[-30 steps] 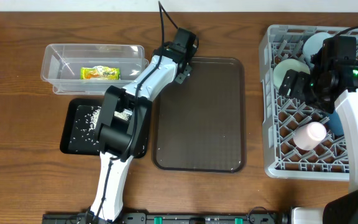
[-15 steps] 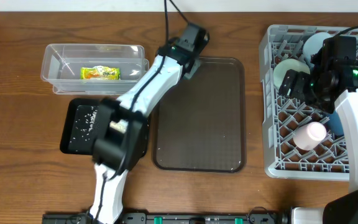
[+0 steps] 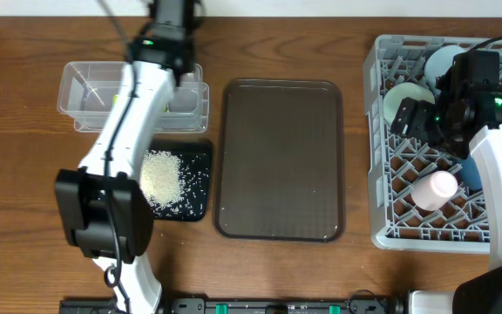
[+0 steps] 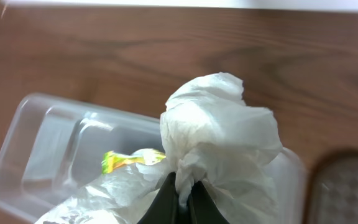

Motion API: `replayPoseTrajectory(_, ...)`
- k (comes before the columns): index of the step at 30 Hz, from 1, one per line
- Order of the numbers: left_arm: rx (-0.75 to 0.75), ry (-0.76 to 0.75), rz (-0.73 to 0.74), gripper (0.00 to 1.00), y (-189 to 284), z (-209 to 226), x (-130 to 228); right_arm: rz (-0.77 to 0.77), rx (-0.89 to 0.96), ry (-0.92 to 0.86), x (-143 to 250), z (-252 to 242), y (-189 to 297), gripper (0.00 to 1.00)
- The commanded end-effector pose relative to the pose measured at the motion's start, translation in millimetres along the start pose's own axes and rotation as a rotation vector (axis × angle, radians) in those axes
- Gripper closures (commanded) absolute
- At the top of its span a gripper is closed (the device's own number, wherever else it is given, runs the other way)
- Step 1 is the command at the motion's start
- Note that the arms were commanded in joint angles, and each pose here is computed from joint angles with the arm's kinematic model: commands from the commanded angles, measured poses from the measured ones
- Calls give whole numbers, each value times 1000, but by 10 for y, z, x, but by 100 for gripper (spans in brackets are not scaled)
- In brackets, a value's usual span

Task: Sort waste into correct bins and load items into the dishwasher rack
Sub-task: 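Drop the white tissue into the clear plastic bin with the left gripper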

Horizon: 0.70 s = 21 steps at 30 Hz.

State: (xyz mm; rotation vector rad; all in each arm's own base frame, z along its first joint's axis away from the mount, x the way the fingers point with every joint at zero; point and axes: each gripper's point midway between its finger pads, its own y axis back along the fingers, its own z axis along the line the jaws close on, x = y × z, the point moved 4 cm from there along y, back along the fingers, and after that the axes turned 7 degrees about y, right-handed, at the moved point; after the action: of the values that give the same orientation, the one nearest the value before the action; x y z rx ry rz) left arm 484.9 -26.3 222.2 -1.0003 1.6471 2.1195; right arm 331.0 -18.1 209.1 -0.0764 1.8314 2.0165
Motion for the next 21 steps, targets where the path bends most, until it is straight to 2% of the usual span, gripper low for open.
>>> replayPoseTrajectory(1,12,216,52,94,-151,220,5,-12,-3,-12,-9,5,33,1)
replayPoseTrajectory(7,-21,471,110,94,-269,521,57,-12,-3,-12,-9,5,33,1)
replayPoseTrajectory(9,-38,539,119,88,-303,574,90,-12,-3,-12,-9,5,33,1)
replayPoseTrajectory(13,-54,553,135,83,-355,605,166,-12,-3,-12,-9,5,33,1)
replayPoseTrajectory(14,-54,557,138,73,-367,603,182,-12,-3,-12,-9,5,33,1)
replayPoseTrajectory(16,-60,566,147,64,-383,604,221,-12,-3,-12,-9,5,33,1)
replayPoseTrajectory(21,-70,559,164,63,-386,614,268,-12,-3,-12,-9,5,33,1)
